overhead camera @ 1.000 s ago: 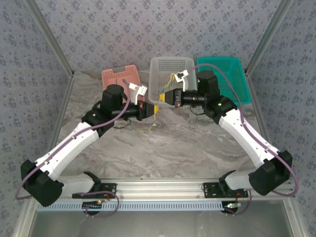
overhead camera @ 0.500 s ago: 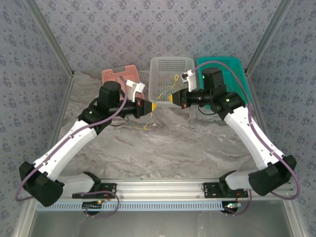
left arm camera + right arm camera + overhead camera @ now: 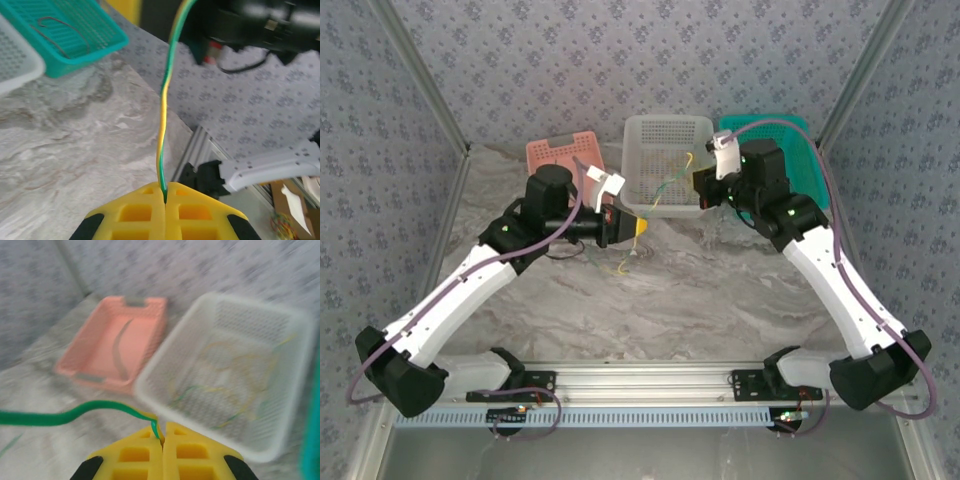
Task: Untangle the cables
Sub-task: Straighten the cable, then place the cable in the container.
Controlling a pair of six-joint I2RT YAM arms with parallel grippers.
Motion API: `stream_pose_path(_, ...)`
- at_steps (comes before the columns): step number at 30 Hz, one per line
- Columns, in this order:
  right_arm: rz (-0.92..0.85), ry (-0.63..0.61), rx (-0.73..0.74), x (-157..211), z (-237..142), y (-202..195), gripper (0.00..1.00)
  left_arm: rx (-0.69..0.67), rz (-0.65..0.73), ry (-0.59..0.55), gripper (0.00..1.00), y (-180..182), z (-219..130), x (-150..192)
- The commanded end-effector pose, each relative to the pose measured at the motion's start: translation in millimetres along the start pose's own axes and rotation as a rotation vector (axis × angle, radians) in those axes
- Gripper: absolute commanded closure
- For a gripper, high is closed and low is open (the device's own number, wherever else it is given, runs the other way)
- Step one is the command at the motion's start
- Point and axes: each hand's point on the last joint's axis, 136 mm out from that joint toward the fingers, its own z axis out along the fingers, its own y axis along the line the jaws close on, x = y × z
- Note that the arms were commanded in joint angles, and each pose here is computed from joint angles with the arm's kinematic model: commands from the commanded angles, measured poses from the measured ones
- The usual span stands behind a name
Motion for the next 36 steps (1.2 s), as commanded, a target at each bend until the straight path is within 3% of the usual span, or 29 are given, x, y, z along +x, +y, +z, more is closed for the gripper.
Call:
stream_pose_path(1,-0.113,-0.253,0.385,-55,-14,-68,1.00,0.083,0.052,0.093,1.00,-33,-4,18)
stream_pose_path(6,-0.142,-0.490,0.533,-110,-36,-93,1.00,0.128,0.052,0.187,1.00,-44,4,46)
stream_pose_path(12,-0.048,-0.635,0.629,-140,-59,-151,1.00,0.130,0.063,0.265,1.00,-47,7,71)
stream_pose_path(17,-0.082,-0.694,0.660,-159,-72,-168,1.00,0.088,0.071,0.303,1.00,-36,7,81)
stream_pose_path(21,-0.198,-0.687,0.677,-166,-74,-170,1.00,-0.022,0.064,0.329,1.00,-13,3,87)
stream_pose_path(26,-0.280,-0.600,0.563,-161,-55,-150,1.00,-0.147,0.003,0.216,1.00,17,-10,62)
stream_pose_path(30,-0.239,-0.469,0.600,-152,-35,-148,1.00,-0.255,0.008,0.027,1.00,22,-28,24)
stream_pose_path(32,-0.187,-0.401,0.645,-143,-23,-156,1.00,-0.306,-0.009,-0.077,0.94,20,-43,8)
stream_pose_path(36,-0.051,-0.288,0.753,-124,-9,-178,1.00,-0.410,-0.084,-0.280,0.71,21,-84,-8)
